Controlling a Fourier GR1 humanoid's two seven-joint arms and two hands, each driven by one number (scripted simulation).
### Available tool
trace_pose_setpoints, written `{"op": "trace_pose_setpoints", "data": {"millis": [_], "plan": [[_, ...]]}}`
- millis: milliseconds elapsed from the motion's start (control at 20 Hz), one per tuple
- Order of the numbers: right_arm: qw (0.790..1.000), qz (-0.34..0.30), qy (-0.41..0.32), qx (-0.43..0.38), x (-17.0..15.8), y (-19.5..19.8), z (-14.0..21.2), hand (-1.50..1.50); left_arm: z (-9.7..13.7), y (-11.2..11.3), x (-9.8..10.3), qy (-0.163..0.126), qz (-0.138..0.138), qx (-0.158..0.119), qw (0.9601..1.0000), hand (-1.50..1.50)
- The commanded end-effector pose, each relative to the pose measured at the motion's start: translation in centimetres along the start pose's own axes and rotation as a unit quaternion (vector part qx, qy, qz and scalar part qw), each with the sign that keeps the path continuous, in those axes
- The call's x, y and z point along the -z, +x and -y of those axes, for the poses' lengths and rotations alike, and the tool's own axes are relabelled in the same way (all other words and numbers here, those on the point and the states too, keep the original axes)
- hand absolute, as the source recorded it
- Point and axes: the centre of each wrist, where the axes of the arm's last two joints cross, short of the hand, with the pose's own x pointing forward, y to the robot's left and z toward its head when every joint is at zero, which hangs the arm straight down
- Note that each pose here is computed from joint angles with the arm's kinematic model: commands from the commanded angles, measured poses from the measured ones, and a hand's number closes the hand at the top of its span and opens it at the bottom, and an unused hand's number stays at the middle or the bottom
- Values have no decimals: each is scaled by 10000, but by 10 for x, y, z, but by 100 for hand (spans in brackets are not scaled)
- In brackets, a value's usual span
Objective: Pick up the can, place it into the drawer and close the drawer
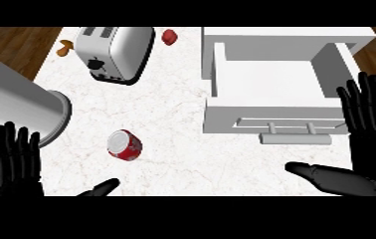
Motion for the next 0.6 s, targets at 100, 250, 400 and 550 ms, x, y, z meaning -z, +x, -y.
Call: {"op": "trace_pose_setpoints", "data": {"millis": [100, 250, 400, 550], "plan": [[9996, -215, -183, 28, -11, -8, -8, -150, 2, 30, -33, 451, -199, -65, 9988, -150], [9996, -284, -78, -27, -3, -7, 23, -150, 11, 14, -28, 374, -234, 47, 9990, -150], [9998, -189, -83, -78, -13, -21, 22, -150, 30, 9, -18, 275, -261, 34, 9993, -150], [9998, -139, -117, 44, -11, -16, 24, -150, 28, -3, -14, 253, -493, 38, 9985, -150]]}}
